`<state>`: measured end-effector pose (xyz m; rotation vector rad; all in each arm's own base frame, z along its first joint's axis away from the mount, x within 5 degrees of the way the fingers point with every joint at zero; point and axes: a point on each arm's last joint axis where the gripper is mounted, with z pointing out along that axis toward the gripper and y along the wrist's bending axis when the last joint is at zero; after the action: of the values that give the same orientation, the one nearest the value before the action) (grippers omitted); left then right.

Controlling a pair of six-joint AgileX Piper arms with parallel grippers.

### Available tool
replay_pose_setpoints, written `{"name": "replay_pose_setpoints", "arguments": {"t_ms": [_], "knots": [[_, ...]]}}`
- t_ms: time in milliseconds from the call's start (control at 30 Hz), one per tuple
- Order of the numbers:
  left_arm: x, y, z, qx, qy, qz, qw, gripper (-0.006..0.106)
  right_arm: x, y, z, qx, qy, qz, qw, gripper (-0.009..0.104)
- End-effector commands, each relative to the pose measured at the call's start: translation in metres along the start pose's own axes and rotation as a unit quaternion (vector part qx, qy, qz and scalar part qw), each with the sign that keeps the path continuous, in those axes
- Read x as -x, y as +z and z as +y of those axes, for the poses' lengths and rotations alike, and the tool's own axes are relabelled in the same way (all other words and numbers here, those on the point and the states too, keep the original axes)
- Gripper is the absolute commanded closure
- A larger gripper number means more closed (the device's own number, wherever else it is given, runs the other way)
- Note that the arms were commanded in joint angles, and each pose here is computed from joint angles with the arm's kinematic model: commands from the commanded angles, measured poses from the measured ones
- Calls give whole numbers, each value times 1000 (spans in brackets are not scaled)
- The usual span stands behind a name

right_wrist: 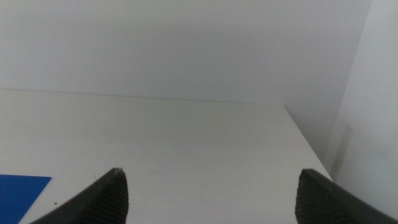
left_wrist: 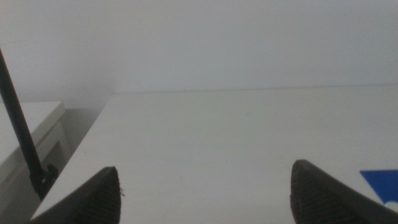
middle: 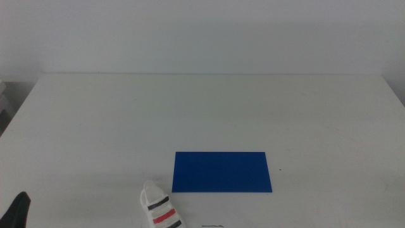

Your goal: Use one arm to grab the shoe from the table and place it on the mat.

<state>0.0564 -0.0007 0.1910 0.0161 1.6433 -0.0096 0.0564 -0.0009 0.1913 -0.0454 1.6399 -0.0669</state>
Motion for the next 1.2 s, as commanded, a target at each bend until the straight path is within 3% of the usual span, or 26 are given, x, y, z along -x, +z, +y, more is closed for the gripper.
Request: {"name": "replay_pose_setpoints", "arguments": {"t_ms": [0,333,567,767,933,1033,1167], "knots": [[14,-2,-1,-5,-10,-39,999,7,14,-3,-1,-4,-7,-57,998,1],[86,-5,-3,-40,16,118,992,7,14,-3,-1,-4,-7,-57,998,1],[134,17,-11,-57,-5,247,967,7,14,-3,-1,-4,-7,-57,998,1],[150,40,-16,-62,-12,327,943,7,14,-3,-1,-4,-7,-57,998,1],[143,59,-25,-75,-56,373,923,7,14,-3,-1,-4,-7,-57,998,1],[137,68,-32,-74,-125,409,901,7,14,-3,-1,-4,-7,-57,998,1],[133,82,-37,-71,-153,460,872,7,14,-3,-1,-4,-7,-57,998,1]]}}
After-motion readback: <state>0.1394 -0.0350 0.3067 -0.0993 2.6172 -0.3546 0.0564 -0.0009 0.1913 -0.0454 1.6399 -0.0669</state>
